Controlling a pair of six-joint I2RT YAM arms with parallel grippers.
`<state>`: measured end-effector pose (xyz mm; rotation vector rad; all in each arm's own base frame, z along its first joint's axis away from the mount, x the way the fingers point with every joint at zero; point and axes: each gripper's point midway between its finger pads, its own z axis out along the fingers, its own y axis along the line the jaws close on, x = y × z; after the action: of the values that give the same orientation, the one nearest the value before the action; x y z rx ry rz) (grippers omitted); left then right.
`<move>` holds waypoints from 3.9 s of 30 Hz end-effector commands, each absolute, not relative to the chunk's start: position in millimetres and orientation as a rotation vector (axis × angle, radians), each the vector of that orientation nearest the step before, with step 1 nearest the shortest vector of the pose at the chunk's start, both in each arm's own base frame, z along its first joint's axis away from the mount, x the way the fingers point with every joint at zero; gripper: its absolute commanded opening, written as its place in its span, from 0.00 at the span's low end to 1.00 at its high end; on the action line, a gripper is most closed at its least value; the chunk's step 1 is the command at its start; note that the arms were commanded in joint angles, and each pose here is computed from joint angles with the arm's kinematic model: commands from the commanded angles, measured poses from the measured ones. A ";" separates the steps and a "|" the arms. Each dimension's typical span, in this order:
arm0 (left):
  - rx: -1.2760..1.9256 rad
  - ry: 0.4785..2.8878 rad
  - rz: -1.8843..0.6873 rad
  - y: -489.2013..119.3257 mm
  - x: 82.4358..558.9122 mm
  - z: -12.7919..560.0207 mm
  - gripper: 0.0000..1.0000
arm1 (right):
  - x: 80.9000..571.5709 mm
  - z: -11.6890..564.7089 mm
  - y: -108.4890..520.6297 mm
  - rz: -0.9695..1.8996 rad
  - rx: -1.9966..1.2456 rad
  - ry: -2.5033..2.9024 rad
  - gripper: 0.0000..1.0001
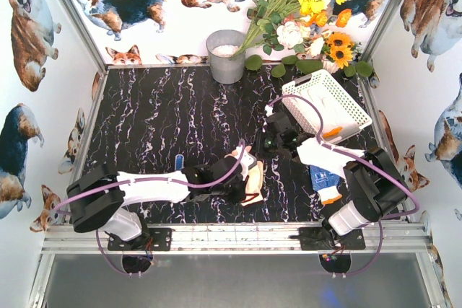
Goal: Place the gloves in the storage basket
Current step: Pair the glove with the glove.
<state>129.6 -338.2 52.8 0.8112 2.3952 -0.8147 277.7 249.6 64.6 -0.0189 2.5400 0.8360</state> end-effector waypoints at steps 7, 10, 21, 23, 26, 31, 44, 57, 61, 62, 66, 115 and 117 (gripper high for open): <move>0.872 2.432 -0.803 -340.7 122.1 42.6 0.01 | 288.8 76.3 255.3 0.868 -0.030 2.455 0.00; 0.887 2.432 -0.819 -342.4 119.9 41.9 0.02 | 288.6 74.8 255.3 0.868 -0.027 2.458 0.00; 0.921 2.403 -0.866 -358.6 122.0 50.6 0.02 | 290.0 75.1 256.3 0.867 -0.032 2.459 0.00; 0.928 2.412 -0.863 -359.1 121.5 47.8 0.04 | 290.0 74.4 256.3 0.866 -0.031 2.461 0.00; 0.936 2.417 -0.861 -359.8 121.2 45.9 0.10 | 289.9 74.8 256.0 0.865 -0.032 2.459 0.00; 0.922 2.402 -0.858 -357.9 122.8 50.0 0.33 | 290.9 80.3 255.4 0.865 -0.037 2.441 0.08; 0.744 2.316 -0.818 -326.5 133.6 79.8 0.67 | 292.6 112.9 236.8 0.753 -0.077 2.380 0.42; 0.366 2.294 -0.708 -296.8 197.3 112.2 0.66 | 263.7 141.1 203.5 0.691 0.002 2.338 0.46; 0.299 2.257 -0.819 -316.0 208.4 122.5 0.53 | 237.3 134.5 196.2 0.738 0.045 2.377 0.46; 0.301 2.255 -0.830 -320.2 210.7 122.2 0.53 | 230.5 130.1 194.6 0.749 0.060 2.396 0.45; 0.334 2.278 -0.861 -341.9 222.7 121.3 0.46 | 207.1 112.4 195.4 0.817 0.113 2.461 0.45; 0.446 2.369 -0.812 -352.3 221.5 80.4 0.46 | 153.3 38.1 217.6 0.821 0.084 2.709 0.28; 0.448 2.374 -0.797 -347.3 219.6 80.4 0.46 | 155.5 43.6 218.1 0.821 0.078 2.695 0.30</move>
<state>215.0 -352.1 63.3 0.4514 2.4140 -0.8101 141.7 213.0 22.2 0.1159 2.7689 0.8195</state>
